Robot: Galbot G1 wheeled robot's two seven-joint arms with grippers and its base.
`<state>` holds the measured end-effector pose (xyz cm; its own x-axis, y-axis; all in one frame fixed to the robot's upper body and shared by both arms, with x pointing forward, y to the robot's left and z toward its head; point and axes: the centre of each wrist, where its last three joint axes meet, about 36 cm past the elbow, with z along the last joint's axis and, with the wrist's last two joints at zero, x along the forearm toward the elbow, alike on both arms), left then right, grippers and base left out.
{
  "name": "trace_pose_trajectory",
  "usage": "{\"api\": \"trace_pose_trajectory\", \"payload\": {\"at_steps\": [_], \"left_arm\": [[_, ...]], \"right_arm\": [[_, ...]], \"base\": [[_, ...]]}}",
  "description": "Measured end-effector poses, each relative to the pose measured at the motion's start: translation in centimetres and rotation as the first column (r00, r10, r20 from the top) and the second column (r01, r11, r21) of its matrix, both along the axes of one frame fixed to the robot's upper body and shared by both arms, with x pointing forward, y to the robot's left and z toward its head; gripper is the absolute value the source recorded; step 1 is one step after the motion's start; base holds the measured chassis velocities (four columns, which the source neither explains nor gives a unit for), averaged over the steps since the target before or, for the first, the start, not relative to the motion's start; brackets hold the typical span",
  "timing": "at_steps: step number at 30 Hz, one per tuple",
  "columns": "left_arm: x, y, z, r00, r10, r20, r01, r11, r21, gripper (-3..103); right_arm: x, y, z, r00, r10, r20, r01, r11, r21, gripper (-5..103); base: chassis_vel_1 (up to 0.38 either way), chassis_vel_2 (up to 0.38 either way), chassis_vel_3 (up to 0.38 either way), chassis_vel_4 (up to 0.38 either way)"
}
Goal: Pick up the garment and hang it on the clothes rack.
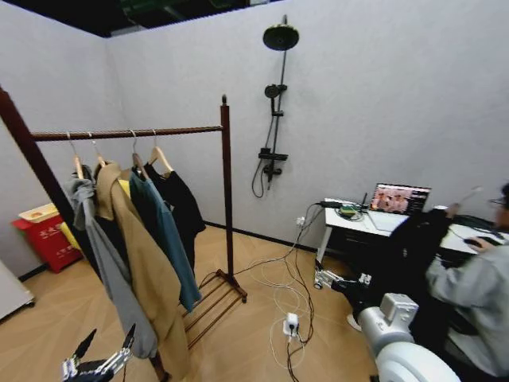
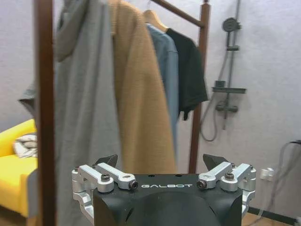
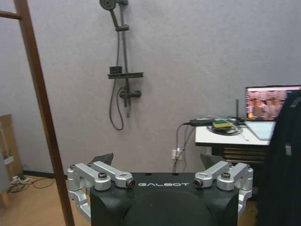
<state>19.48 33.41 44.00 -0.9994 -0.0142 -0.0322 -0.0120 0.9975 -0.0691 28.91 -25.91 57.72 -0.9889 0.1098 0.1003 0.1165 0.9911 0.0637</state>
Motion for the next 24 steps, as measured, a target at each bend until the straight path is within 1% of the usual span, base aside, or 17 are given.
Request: {"api": "trace_pose_trajectory", "payload": {"at_steps": [24], "left_arm": [[0.00,0.00,0.00,1.000,0.000,0.000,0.000,1.000,0.000,100]], "right_arm": [[0.04,0.48,-0.13,1.000,0.030,0.005,-0.030,1.000,0.001,100]], "base": [[0.008,-0.255,-0.250,0.003]]}}
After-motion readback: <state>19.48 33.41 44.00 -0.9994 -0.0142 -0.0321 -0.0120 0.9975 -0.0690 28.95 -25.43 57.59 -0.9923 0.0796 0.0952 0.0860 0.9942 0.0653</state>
